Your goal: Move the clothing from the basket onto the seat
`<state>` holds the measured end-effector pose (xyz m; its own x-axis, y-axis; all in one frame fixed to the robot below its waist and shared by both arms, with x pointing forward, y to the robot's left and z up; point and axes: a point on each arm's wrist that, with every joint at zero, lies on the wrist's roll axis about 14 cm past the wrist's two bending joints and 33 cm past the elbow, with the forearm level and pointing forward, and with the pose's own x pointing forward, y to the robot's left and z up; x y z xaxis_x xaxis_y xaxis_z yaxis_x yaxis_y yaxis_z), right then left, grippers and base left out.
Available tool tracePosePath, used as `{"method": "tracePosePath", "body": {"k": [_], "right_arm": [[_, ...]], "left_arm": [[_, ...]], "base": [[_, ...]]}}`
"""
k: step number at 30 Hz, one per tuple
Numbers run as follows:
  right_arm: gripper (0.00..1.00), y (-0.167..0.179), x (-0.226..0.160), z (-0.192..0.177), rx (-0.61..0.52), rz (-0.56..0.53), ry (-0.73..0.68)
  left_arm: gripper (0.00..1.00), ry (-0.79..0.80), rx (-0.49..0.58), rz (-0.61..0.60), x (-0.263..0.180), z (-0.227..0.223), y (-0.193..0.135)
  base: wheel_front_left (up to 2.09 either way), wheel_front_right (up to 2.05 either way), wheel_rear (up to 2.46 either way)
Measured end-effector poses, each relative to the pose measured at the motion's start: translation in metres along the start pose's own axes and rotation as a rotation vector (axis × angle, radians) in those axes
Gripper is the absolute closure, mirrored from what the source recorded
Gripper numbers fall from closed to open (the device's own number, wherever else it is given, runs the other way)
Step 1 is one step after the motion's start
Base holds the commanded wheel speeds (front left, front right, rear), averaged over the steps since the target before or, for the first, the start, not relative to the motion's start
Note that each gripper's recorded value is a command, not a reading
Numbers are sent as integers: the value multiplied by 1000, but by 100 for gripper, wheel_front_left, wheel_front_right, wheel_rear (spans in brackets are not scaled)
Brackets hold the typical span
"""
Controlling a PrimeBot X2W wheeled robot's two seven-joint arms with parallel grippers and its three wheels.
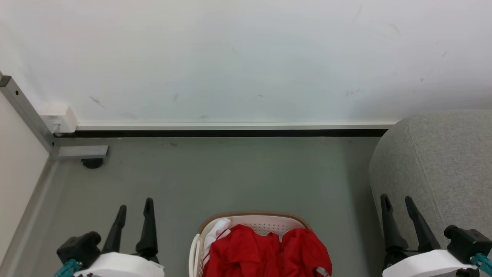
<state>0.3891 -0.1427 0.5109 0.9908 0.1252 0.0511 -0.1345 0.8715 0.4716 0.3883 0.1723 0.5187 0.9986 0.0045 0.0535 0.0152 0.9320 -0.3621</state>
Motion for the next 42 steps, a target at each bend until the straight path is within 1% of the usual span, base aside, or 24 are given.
{"method": "tracePosePath", "body": {"k": [13, 27, 42], "right_arm": [[0, 3, 1, 3, -105, 19, -20], [0, 15, 4, 10, -178, 62, -56], [0, 21, 4, 12, -249, 91, -76]], "left_arm": [[0, -29, 118, -27, 1, 3, -6], [0, -61, 225, -58, 2, 8, -13], [0, -94, 312, -90, 2, 11, -21]], "base": [[0, 0, 0], [0, 0, 0], [0, 0, 0]]}}
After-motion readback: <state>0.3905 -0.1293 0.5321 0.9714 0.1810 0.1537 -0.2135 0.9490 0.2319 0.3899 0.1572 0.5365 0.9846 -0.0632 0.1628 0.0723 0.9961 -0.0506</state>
